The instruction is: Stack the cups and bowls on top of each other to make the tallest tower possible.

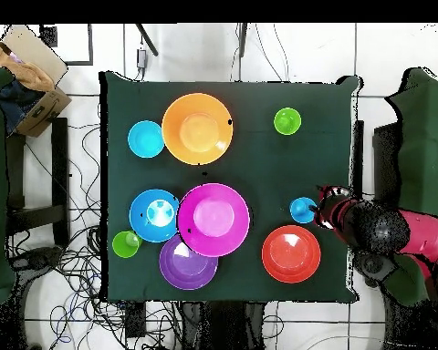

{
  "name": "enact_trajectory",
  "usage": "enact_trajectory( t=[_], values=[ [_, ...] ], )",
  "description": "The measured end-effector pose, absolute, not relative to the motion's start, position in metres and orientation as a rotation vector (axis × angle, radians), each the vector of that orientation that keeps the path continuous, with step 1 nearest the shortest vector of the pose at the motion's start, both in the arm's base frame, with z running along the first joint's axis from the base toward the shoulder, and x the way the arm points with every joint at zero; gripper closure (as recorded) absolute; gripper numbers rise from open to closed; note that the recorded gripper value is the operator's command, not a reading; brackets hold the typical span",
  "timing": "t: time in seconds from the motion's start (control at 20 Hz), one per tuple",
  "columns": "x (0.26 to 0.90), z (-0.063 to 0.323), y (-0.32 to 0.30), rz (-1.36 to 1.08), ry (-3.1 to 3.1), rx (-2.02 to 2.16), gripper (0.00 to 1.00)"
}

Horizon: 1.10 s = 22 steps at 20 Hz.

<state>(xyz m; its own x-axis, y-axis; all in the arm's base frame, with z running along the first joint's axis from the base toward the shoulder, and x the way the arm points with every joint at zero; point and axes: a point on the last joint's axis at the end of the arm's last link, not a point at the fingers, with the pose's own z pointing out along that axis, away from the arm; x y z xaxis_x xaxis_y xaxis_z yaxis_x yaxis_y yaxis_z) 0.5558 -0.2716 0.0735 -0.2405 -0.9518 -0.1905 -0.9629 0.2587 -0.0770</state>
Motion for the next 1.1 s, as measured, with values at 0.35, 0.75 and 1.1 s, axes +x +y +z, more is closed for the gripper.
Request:
enact_trajectory(
  t=[0.35,0.75,1.1],
  values=[
    [0.545,0.075,-0.286,0.061,2.344,-1.799,0.0],
    [0.503,0.096,-0.314,0.03,2.406,-1.786,0.0],
    [0.454,0.121,-0.329,0.008,2.467,-1.792,0.0]
  ],
)
